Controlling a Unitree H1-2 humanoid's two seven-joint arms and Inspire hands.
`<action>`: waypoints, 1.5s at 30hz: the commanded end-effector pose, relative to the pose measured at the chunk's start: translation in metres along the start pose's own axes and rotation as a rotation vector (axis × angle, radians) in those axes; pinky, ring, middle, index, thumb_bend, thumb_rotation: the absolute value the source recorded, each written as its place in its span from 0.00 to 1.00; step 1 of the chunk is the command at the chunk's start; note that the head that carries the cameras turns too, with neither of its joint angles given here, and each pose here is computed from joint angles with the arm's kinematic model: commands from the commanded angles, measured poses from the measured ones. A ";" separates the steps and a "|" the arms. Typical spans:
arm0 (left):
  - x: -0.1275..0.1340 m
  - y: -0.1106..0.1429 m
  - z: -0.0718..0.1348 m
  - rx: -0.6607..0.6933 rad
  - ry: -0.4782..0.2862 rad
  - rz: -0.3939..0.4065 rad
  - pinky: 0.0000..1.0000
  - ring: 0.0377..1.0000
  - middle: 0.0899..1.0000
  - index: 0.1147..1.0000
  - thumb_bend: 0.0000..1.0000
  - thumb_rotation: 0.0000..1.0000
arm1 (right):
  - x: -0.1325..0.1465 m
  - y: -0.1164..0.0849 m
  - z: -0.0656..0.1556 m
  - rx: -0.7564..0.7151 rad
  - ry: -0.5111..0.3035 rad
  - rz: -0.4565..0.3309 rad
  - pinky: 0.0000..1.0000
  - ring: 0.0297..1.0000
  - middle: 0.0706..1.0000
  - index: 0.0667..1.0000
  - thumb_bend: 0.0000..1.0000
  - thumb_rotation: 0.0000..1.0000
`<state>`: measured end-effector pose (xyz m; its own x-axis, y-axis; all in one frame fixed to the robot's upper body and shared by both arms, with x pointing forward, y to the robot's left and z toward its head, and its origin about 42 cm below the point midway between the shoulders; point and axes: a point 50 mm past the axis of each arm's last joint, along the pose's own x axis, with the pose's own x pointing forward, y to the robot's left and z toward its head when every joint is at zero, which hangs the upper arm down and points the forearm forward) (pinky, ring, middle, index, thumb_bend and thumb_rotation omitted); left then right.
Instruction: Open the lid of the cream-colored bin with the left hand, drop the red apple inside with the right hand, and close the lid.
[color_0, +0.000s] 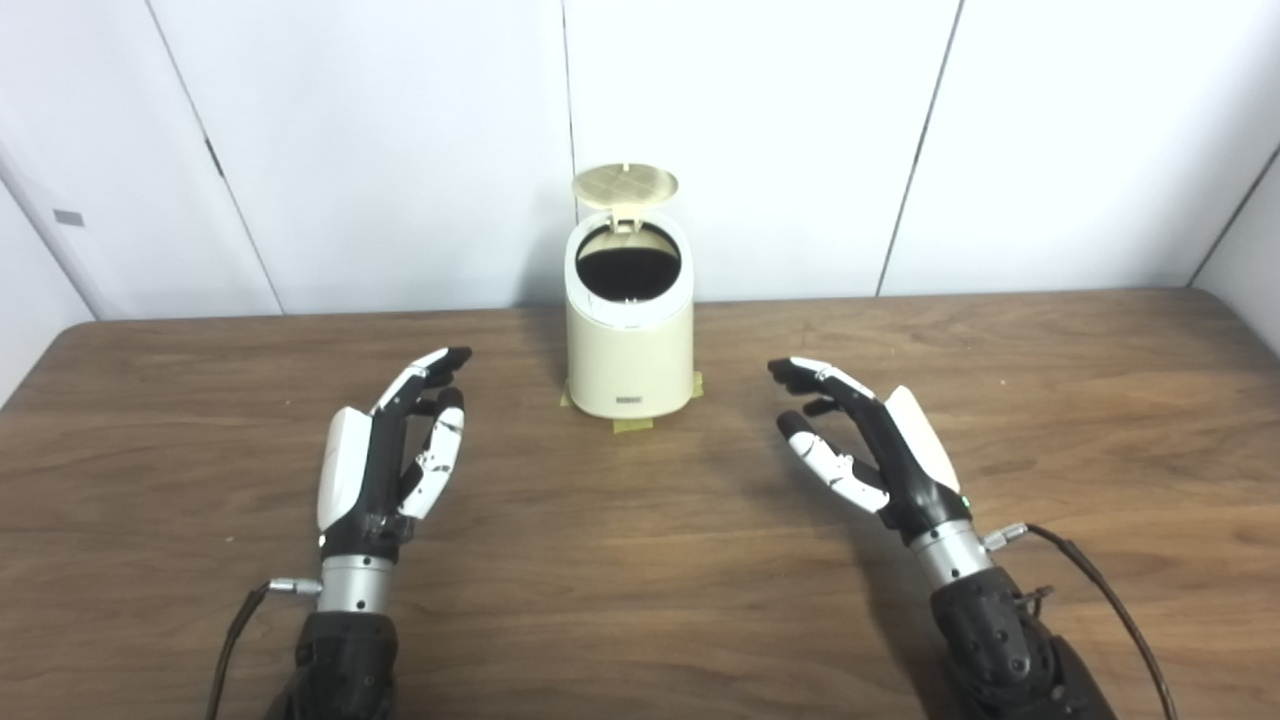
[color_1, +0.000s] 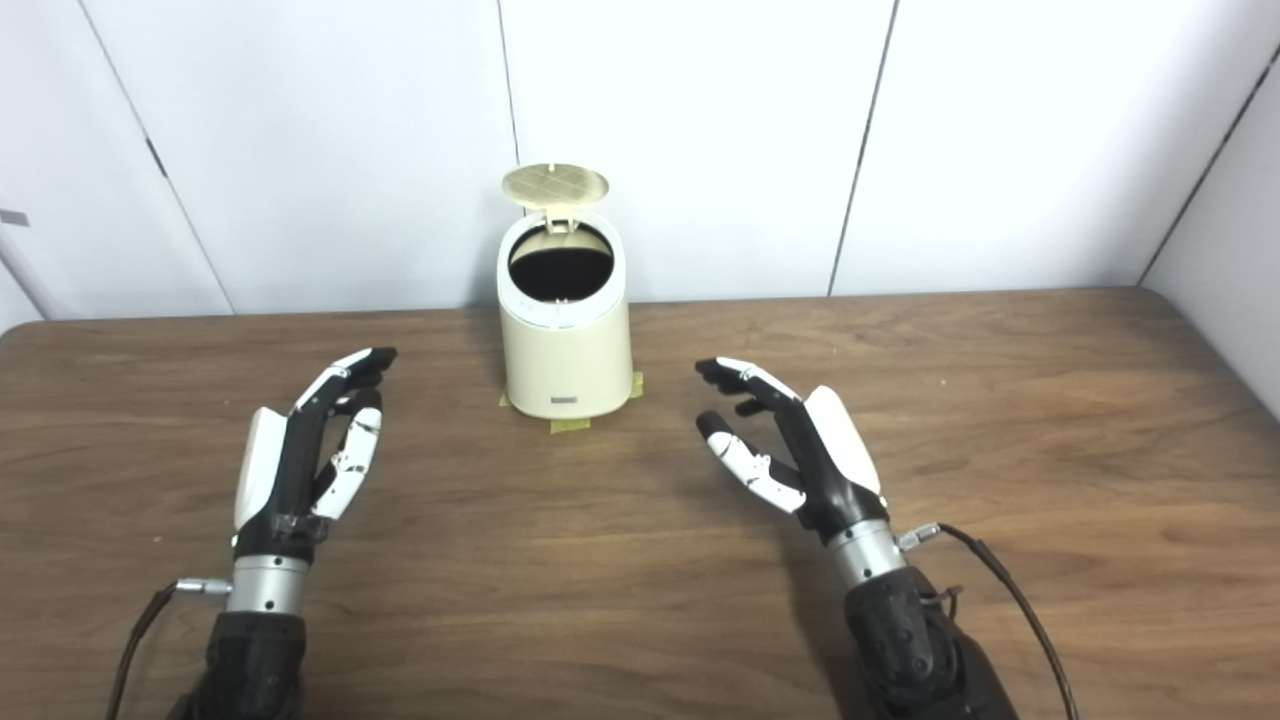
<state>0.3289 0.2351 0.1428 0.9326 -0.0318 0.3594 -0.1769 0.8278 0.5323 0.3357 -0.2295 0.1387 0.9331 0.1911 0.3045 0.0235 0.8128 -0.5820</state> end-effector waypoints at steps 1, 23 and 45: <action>0.019 0.008 0.016 0.026 -0.058 0.023 0.80 0.83 0.81 0.79 0.30 0.98 | 0.017 -0.012 0.012 -0.011 -0.089 -0.041 0.69 0.77 0.78 0.78 0.23 0.81; 0.226 0.055 0.246 0.454 -0.313 -0.004 1.00 1.00 0.91 0.84 0.68 1.00 | 0.010 -0.008 0.002 -0.069 -0.017 0.048 0.79 0.89 0.92 0.92 0.55 0.88; 0.261 -0.003 0.235 0.765 -0.111 -0.279 1.00 0.97 0.86 0.74 0.87 1.00 | 0.010 -0.001 -0.001 -0.066 -0.004 0.087 0.81 0.89 0.90 0.89 0.50 0.82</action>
<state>0.4966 0.0940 0.3784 0.9566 -0.2754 0.0949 -0.0421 0.1918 0.9805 0.3363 -0.2304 0.1262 0.9487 0.2496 0.1943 -0.0619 0.7488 -0.6599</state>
